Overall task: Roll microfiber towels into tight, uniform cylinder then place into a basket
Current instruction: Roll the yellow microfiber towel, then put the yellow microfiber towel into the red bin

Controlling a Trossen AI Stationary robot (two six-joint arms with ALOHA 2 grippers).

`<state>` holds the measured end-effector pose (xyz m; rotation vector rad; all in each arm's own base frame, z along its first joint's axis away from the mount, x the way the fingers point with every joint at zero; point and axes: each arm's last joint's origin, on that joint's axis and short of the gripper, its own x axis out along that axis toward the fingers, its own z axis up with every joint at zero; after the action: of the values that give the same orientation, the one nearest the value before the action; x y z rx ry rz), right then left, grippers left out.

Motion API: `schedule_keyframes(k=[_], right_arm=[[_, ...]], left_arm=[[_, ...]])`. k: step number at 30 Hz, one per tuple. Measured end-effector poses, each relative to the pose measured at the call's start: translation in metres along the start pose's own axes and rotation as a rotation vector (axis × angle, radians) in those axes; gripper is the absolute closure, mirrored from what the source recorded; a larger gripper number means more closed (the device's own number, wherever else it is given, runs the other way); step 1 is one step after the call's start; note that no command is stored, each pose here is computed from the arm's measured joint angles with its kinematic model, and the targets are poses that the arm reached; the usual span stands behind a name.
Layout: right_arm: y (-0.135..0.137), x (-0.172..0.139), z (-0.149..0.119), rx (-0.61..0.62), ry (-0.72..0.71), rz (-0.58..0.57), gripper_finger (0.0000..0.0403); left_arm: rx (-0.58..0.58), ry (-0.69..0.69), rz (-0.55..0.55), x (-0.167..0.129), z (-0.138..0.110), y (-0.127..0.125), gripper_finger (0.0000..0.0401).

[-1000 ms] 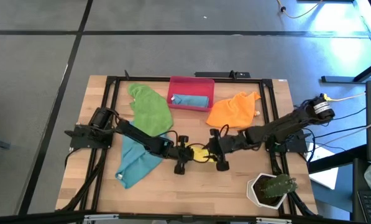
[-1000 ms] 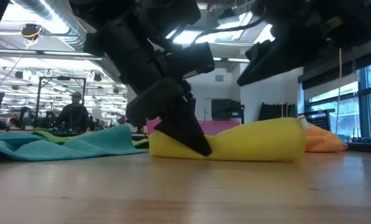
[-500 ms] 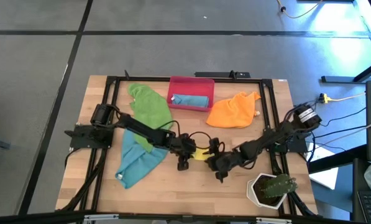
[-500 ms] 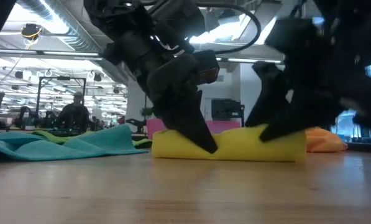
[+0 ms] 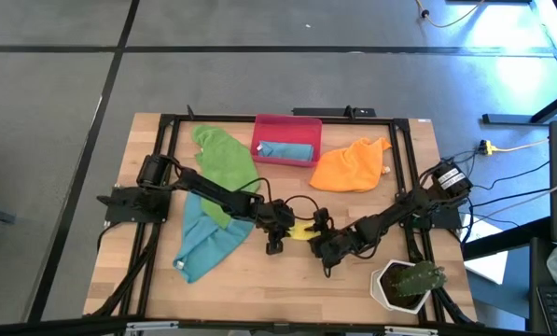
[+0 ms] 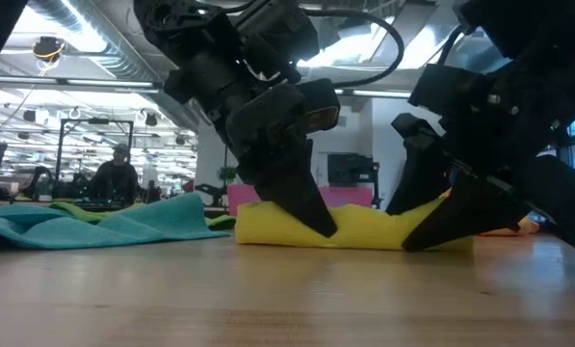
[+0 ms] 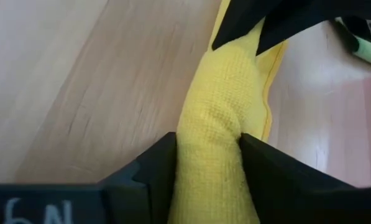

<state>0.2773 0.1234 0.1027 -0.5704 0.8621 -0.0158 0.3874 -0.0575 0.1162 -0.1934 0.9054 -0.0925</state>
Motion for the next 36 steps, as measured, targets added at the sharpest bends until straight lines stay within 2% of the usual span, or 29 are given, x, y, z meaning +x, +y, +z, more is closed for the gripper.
schedule_keyframes(k=[9,15,19,24,29,36], right_arm=[[-0.001,0.001,-0.006,0.071,0.05,-0.008,0.0313],[-0.006,0.004,-0.009,0.11,0.078,-0.017,0.0362],[-0.008,0.004,-0.009,0.113,0.085,-0.015,0.0367],[-0.008,0.005,-0.009,0.114,0.086,-0.009,0.0365],[-0.008,0.005,-0.01,0.114,0.088,-0.006,0.0366],[-0.008,0.005,-0.01,0.114,0.088,-0.005,0.0365]], left_arm=[[0.139,-0.019,0.091,-0.025,0.009,-0.004,0.0293],[0.219,-0.028,0.162,-0.039,0.01,-0.016,0.0259],[0.33,-0.005,0.221,-0.039,0.003,-0.03,0.025],[0.446,0.015,0.389,-0.038,-0.004,-0.04,0.0249],[0.48,0.024,0.397,-0.035,-0.006,-0.042,0.0248],[0.531,0.096,0.413,-0.014,-0.018,-0.036,0.025]])
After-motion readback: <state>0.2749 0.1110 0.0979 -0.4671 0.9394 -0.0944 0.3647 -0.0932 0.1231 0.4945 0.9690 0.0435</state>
